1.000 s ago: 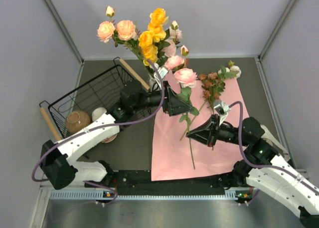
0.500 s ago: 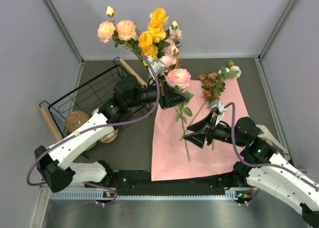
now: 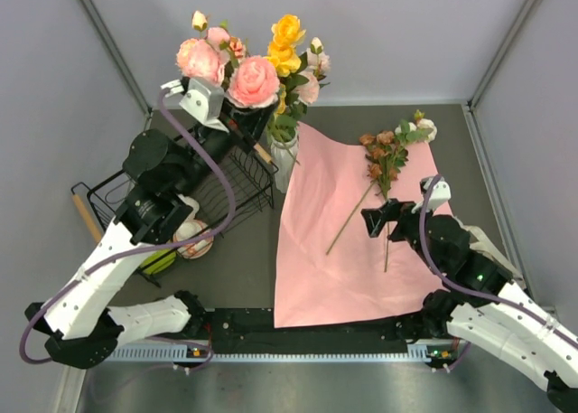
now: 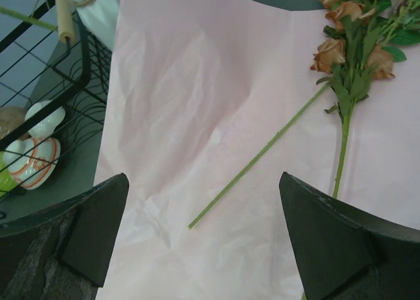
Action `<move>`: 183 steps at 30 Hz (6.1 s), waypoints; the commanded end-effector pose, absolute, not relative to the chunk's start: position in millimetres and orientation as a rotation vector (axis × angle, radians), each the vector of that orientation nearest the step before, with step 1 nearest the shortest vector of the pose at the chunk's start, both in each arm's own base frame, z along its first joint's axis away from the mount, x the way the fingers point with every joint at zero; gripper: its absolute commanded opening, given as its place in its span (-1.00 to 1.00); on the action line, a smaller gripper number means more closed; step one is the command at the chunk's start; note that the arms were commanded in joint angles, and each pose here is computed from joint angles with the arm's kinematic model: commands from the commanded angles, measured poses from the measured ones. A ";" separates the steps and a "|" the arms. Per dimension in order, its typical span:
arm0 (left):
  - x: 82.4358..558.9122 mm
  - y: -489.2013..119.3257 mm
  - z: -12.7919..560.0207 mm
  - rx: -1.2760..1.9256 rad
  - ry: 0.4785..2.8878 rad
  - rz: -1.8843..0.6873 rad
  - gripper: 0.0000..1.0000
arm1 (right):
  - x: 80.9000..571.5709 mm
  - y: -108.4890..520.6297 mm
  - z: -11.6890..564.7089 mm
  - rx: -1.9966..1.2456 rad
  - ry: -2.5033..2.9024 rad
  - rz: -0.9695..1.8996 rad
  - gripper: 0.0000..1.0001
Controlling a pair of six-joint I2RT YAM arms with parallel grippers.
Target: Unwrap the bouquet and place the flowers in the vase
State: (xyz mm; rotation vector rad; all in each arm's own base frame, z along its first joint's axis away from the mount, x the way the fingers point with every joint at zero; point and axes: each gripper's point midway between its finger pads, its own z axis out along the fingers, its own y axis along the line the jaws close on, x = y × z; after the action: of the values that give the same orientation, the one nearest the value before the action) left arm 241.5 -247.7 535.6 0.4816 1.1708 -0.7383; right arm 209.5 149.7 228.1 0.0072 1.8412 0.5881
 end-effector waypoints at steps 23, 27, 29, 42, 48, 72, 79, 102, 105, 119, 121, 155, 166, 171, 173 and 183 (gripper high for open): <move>339.1 -234.2 561.6 0.361 1.143 -0.519 -1.00 | 209.0 138.8 221.3 0.096 1.874 0.552 0.97; 347.9 -241.0 541.9 0.375 1.182 -0.517 -1.00 | 209.4 138.0 222.0 0.098 1.870 0.549 0.97; 349.1 -242.5 536.5 0.379 1.184 -0.515 -1.00 | 209.9 137.8 220.6 0.097 1.874 0.544 0.97; 366.3 -254.3 465.7 0.403 1.289 -0.509 -1.00 | 213.4 143.3 215.0 0.079 1.900 0.529 0.97; 376.9 -260.7 440.5 0.411 1.324 -0.500 -1.00 | 213.3 145.5 217.9 0.073 1.896 0.543 0.97; 378.7 -255.1 378.1 0.330 1.485 -0.521 -0.07 | 221.2 153.8 190.0 0.108 2.007 0.520 0.98; 358.0 -246.3 391.3 0.311 1.506 -0.564 0.42 | 236.9 133.9 159.8 0.225 2.146 0.425 0.98; 186.7 -248.0 343.6 0.449 1.747 -1.214 0.44 | 320.4 83.0 50.7 0.447 2.404 -0.022 0.06; 178.8 -253.5 342.7 0.474 1.742 -1.279 0.46 | 323.6 83.8 46.6 0.428 2.410 -0.031 -0.38; 178.3 -317.7 359.9 0.524 1.637 -1.572 0.80 | 264.9 116.0 227.4 0.103 1.844 0.548 -1.00; 179.1 -329.5 360.3 0.516 1.640 -1.606 0.80 | 242.0 136.4 240.3 -0.003 1.791 0.709 -1.00; 205.8 -398.7 446.5 0.588 1.446 -1.576 -1.00 | 135.6 190.4 291.3 -0.446 1.523 1.238 0.02; 252.5 -312.7 519.9 0.547 1.215 -0.839 -1.00 | 193.8 140.1 255.7 -0.068 1.720 0.850 0.95; 279.9 -269.7 553.1 0.431 1.083 -0.590 -1.00 | 198.6 139.6 250.8 -0.044 1.741 0.842 0.93; 288.9 -264.1 559.6 0.429 1.051 -0.540 -1.00 | 200.8 139.3 250.7 -0.037 1.747 0.838 0.93; 332.8 -263.4 570.3 0.424 1.009 -0.493 -1.00 | 203.2 138.9 245.3 -0.035 1.763 0.825 0.93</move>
State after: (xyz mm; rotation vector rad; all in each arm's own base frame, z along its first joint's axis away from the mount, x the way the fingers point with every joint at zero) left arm 325.1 -272.2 546.0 0.4478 1.0996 -0.5172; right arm 200.2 141.8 228.5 -0.0338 1.8060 0.8414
